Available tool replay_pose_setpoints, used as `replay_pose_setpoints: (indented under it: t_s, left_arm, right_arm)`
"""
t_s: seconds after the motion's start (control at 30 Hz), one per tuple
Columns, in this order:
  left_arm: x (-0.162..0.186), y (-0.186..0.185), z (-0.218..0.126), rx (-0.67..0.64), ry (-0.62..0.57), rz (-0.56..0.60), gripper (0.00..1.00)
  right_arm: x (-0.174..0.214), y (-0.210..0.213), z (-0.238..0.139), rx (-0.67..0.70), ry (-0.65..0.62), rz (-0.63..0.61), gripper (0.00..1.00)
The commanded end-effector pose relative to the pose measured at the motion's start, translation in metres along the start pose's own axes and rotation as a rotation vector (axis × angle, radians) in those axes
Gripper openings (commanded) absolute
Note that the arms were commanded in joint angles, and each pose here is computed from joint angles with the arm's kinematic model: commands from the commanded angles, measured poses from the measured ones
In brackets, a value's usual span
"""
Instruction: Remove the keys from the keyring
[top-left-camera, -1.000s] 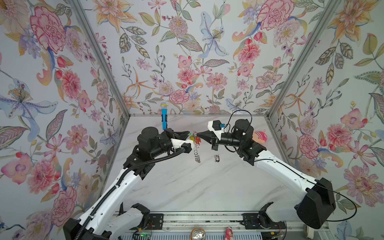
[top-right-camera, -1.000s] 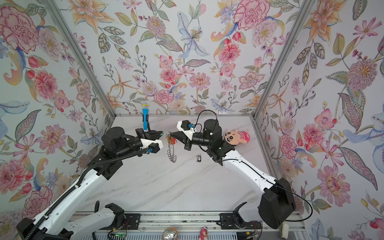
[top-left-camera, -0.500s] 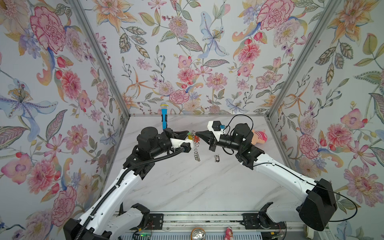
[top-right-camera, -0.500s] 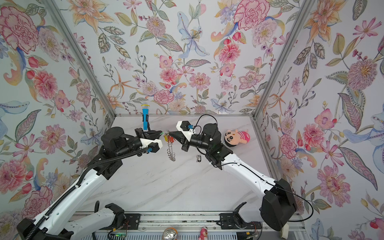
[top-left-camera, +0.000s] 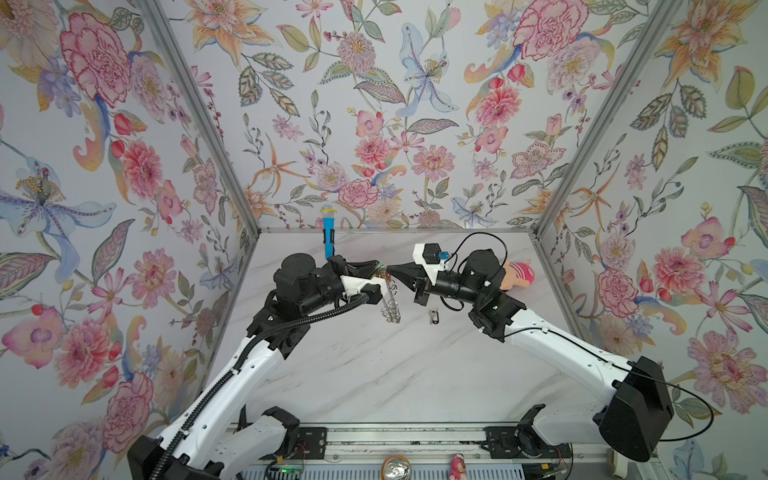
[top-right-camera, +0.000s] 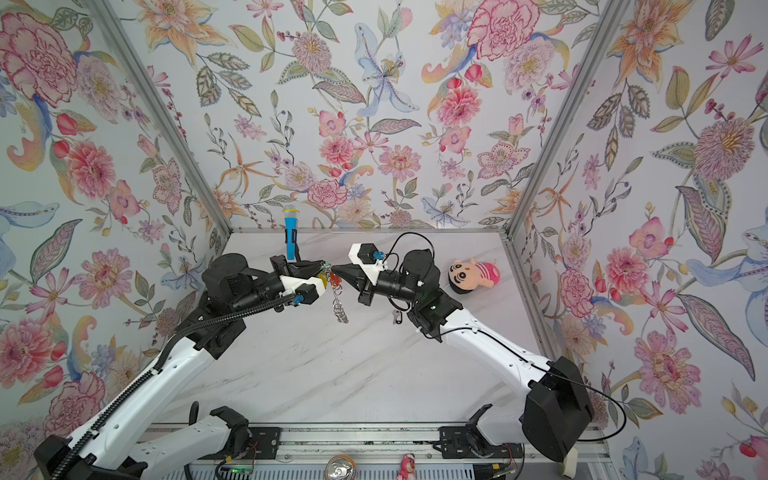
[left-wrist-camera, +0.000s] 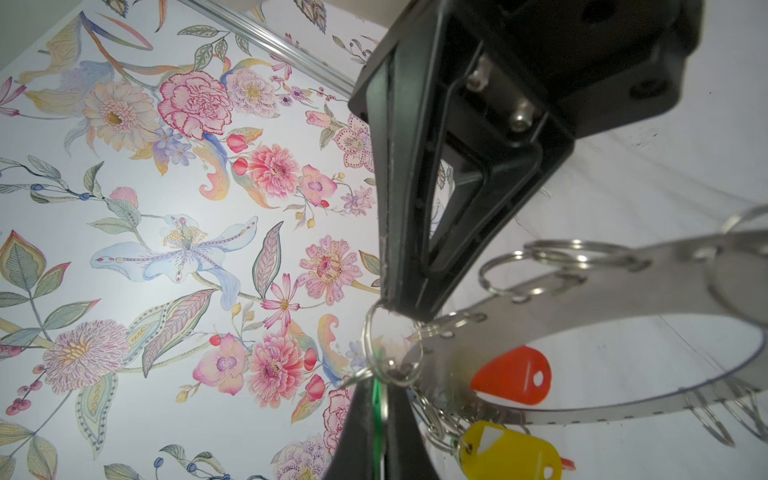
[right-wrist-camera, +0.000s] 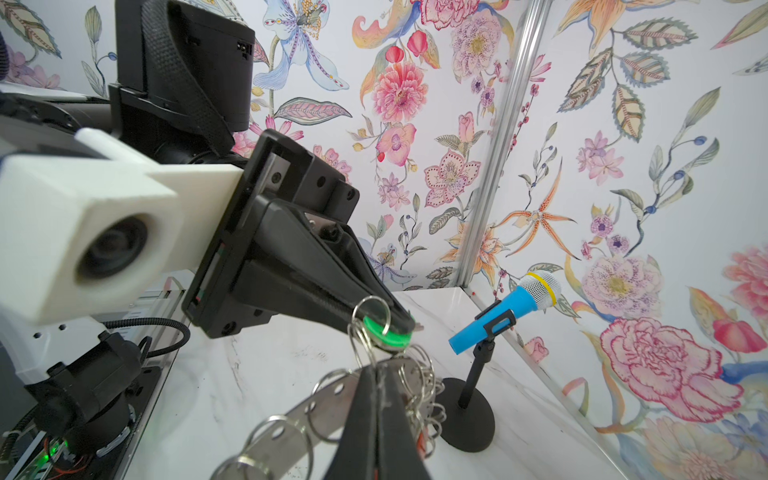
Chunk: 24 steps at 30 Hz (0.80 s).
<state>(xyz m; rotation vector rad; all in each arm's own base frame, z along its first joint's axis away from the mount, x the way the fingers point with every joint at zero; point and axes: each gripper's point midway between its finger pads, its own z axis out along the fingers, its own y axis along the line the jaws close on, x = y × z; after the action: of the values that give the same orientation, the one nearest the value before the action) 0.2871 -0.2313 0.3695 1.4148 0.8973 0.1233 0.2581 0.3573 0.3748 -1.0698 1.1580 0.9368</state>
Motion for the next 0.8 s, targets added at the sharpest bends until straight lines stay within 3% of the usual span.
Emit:
replay_pose_setpoints:
  t_s: [0.0,0.4,0.77]
  left_arm:
    - [-0.017,0.016,-0.006,-0.038,-0.068,-0.018,0.0]
    - [-0.026,0.025,-0.011,-0.063,-0.098,-0.033,0.0]
    - [-0.008,0.006,-0.006,-0.03,-0.041,-0.044,0.0]
  right_arm:
    - [-0.007,-0.002,0.0,-0.001,-0.03,-0.035,0.0]
    - [-0.008,-0.011,-0.01,0.049,-0.061,-0.002,0.0]
    - [-0.039,-0.011,-0.031,0.106,-0.203,-0.02,0.0]
